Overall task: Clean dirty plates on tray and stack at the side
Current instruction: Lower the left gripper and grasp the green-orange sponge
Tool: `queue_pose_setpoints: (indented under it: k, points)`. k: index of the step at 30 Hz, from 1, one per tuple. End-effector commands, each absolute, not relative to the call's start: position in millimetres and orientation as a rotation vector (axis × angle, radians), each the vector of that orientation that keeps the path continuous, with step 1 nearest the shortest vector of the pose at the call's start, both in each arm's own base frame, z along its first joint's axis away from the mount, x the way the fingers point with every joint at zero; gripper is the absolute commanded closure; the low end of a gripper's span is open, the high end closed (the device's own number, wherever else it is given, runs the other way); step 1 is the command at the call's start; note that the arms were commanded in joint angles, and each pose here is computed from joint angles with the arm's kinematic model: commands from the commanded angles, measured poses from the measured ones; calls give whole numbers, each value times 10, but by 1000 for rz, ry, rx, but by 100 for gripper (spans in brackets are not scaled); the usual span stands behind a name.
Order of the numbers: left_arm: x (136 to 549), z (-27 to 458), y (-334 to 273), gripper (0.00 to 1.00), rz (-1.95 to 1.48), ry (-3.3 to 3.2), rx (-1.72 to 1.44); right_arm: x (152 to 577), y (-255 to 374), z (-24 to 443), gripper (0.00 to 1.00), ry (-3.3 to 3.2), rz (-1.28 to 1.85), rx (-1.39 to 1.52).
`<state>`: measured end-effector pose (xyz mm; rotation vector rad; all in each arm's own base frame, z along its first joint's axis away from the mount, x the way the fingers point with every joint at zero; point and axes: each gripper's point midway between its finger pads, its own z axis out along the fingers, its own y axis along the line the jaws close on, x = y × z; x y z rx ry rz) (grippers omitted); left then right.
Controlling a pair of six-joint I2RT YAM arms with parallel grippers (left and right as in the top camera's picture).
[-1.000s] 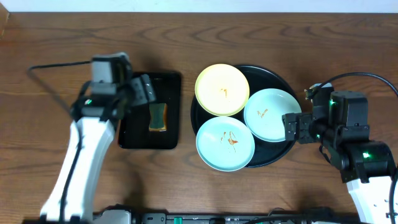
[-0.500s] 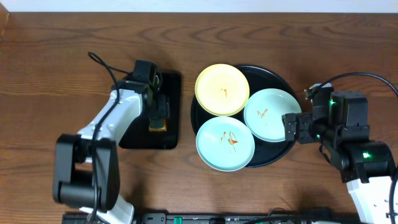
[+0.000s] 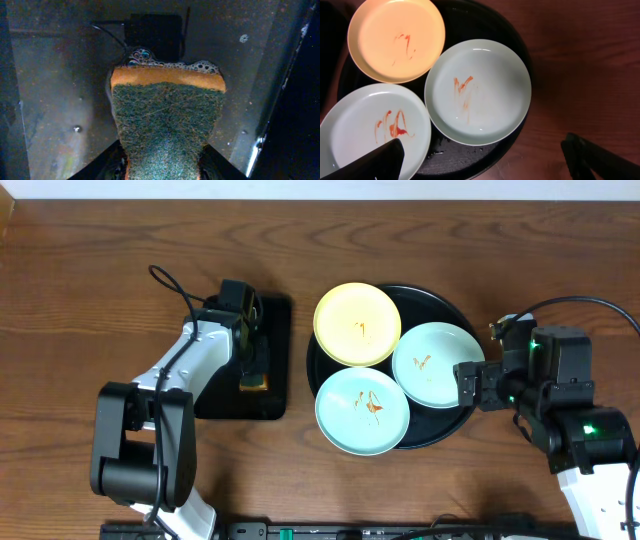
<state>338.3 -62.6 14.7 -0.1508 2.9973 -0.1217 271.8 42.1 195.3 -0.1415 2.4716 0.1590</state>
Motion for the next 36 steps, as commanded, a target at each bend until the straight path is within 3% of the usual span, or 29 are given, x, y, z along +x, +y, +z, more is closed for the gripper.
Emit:
queue_pose_setpoints:
  k: [1, 5, 10, 12, 18, 27, 36]
  points:
    - [3407, 174, -625, 55, -116, 2996, -163, 2741, 434, 2028, 1, 2453, 162, -155]
    - [3378, 170, -620, 59, -112, 3008, -164, 2741, 435, 2028, 1, 2453, 162, -155]
    - [3325, 163, -648, 87, -110, 3026, -207, 2740, 434, 2027, 1, 2453, 162, -155]
    - [3312, 162, -673, 92, -109, 3030, -194, 2740, 435, 2027, 1, 2453, 162, -155]
    - [3359, 247, -636, 93, -70, 3000, -230, 2734, 433, 2022, 1, 2456, 162, -155]
    - [3657, 936, -602, 93, -83, 2763, -224, 2734, 433, 2022, 1, 2456, 162, -155]
    - [3515, 547, -562, 93, -37, 2865, -248, 2732, 434, 2021, 1, 2457, 162, -154]
